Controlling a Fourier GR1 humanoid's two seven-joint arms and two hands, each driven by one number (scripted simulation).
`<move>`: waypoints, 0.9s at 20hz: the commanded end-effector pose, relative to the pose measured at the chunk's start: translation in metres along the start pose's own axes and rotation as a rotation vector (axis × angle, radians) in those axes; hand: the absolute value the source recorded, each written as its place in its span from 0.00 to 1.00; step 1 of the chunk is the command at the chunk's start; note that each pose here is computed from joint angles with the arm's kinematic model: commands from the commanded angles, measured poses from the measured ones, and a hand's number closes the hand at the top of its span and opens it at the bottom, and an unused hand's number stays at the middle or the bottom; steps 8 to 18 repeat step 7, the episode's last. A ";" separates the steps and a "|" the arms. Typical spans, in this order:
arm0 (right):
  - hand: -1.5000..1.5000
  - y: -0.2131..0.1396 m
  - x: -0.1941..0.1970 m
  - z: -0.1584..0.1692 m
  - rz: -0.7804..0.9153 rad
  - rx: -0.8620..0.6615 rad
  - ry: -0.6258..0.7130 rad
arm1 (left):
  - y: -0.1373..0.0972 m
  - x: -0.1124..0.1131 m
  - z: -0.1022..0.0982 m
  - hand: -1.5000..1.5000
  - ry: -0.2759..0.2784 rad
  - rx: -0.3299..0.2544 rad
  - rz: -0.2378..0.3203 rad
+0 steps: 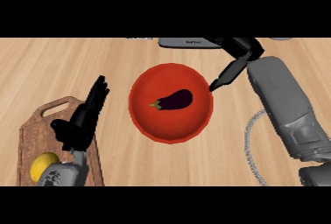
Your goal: Pick the eggplant from the placemat and place it in the bowl
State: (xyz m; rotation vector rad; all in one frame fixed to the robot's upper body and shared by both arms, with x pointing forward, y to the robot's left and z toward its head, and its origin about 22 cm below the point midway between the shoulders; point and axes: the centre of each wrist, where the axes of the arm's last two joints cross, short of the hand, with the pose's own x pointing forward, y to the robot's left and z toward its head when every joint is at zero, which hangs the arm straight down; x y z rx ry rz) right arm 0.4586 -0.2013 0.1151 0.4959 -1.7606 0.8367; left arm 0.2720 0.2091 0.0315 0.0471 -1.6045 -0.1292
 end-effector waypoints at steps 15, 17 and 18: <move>0.00 -0.018 -0.003 0.024 -0.066 0.107 -0.069 | 0.012 0.000 -0.012 0.50 0.001 -0.005 -0.005; 0.00 -0.018 -0.003 0.024 -0.066 0.107 -0.069 | 0.012 0.000 -0.012 0.50 0.001 -0.005 -0.005; 0.00 -0.018 -0.003 0.024 -0.066 0.107 -0.069 | 0.012 0.000 -0.012 0.50 0.001 -0.005 -0.005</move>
